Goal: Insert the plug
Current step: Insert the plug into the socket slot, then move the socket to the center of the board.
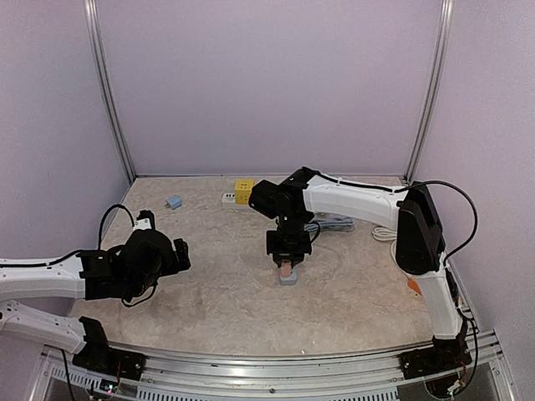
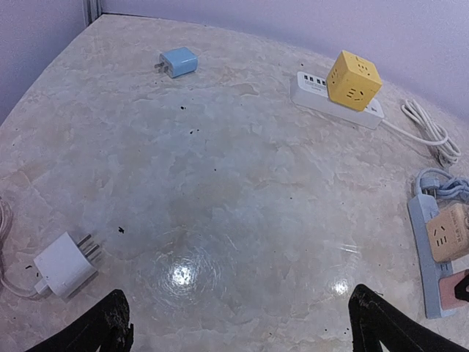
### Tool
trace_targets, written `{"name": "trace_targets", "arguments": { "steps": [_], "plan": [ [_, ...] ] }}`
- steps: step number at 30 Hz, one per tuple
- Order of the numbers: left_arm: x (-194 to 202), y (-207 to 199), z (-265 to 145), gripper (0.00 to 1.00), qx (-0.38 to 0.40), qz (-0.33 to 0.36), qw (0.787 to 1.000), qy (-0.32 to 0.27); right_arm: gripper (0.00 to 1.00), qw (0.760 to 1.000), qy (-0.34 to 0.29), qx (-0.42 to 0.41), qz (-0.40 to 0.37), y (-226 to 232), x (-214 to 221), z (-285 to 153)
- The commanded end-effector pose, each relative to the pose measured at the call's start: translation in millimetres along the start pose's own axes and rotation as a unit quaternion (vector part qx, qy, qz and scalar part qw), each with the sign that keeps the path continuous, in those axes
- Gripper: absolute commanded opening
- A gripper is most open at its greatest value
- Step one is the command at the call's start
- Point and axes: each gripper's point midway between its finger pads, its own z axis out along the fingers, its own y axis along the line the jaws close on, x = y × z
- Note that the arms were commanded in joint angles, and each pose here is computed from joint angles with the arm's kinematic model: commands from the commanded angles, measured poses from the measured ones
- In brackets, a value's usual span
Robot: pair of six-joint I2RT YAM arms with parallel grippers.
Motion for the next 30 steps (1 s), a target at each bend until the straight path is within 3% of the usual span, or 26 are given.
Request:
{"name": "trace_targets", "arguments": {
  "steps": [1, 6, 13, 20, 23, 24, 25, 30],
  "plan": [
    [-4, 2, 0, 0.99, -0.008, -0.004, 1.0, -0.003, 0.31, 0.998, -0.003, 0.063, -0.001, -22, 2, 22],
    [-5, 3, 0, 0.99, -0.008, -0.007, 1.0, -0.005, 0.49, 0.999, -0.034, 0.033, 0.0, -11, -10, -3],
    [-5, 2, 0, 0.99, -0.007, -0.008, 1.0, -0.007, 0.67, 0.997, -0.071, -0.006, -0.005, 4, -22, -28],
    [-6, 6, 2, 0.99, -0.016, -0.003, 1.0, -0.016, 0.72, 0.986, -0.147, -0.072, -0.023, 22, -31, -94],
    [-4, 2, 4, 0.99, -0.012, 0.002, 1.0, -0.012, 0.83, 0.978, -0.193, -0.073, -0.029, 15, -30, -130],
    [-4, -1, 5, 0.99, -0.005, 0.005, 1.0, -0.011, 0.95, 0.975, -0.209, -0.069, -0.03, 10, -29, -142],
    [-2, -6, 6, 0.99, 0.006, 0.011, 1.0, -0.008, 0.99, 0.972, -0.225, -0.068, -0.029, 4, -28, -154],
    [8, -55, 4, 0.99, 0.087, 0.061, 0.994, -0.012, 1.0, 0.953, -0.292, -0.074, -0.009, -40, -15, -176]
  ]
}}
